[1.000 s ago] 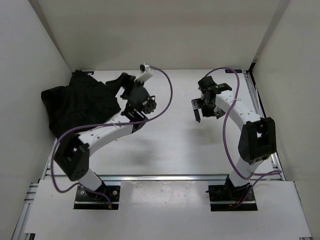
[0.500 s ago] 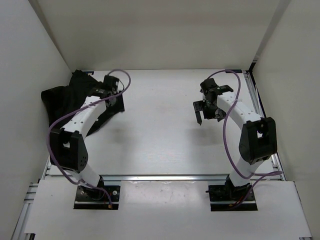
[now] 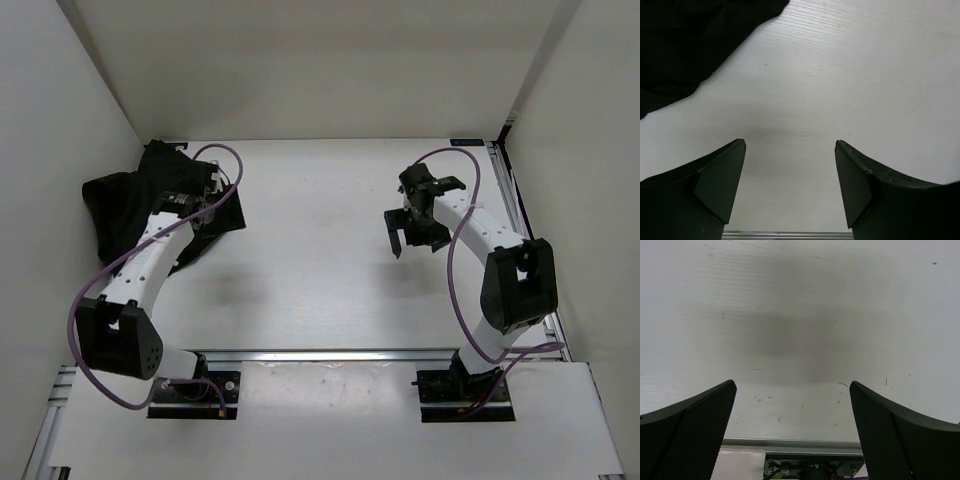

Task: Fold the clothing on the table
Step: Flatten the skirt out

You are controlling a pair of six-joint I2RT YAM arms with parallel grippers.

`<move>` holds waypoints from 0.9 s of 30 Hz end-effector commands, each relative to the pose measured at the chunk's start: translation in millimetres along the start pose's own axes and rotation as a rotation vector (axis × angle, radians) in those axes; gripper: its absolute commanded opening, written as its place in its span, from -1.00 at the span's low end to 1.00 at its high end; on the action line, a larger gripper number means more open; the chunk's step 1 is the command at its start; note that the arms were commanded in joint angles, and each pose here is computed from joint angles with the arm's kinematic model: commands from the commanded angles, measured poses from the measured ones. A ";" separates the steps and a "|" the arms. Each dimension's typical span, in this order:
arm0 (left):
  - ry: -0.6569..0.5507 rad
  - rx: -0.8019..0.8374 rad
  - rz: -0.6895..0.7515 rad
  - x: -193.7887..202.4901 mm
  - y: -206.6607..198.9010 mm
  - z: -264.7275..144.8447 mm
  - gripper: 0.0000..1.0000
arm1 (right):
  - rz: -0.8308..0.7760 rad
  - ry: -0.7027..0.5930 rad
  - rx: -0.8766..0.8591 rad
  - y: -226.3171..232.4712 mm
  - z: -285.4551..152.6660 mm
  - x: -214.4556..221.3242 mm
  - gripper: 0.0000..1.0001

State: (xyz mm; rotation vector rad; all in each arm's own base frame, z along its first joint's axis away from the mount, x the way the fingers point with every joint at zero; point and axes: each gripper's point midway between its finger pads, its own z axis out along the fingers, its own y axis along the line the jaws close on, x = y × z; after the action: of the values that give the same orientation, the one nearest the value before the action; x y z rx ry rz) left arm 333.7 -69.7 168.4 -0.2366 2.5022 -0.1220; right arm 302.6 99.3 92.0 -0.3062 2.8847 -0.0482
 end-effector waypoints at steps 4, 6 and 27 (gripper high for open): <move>-0.028 -0.037 -0.070 -32.2 30.0 27.8 0.66 | 0.014 -0.041 -0.026 3.3 -19.7 -0.7 0.98; -0.042 -0.146 -0.047 -38.5 43.0 45.6 0.62 | 0.027 -0.036 -0.030 2.4 -19.9 2.0 0.99; 0.091 -0.382 0.066 -10.2 76.4 140.6 -1.00 | 0.149 0.006 -0.080 -11.0 -21.3 50.1 0.99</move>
State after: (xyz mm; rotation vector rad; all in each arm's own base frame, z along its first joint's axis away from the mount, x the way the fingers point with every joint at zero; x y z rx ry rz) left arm 407.1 11.5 44.6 -0.3426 2.5970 0.4007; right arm 255.8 76.7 95.4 -0.1347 2.9281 0.0543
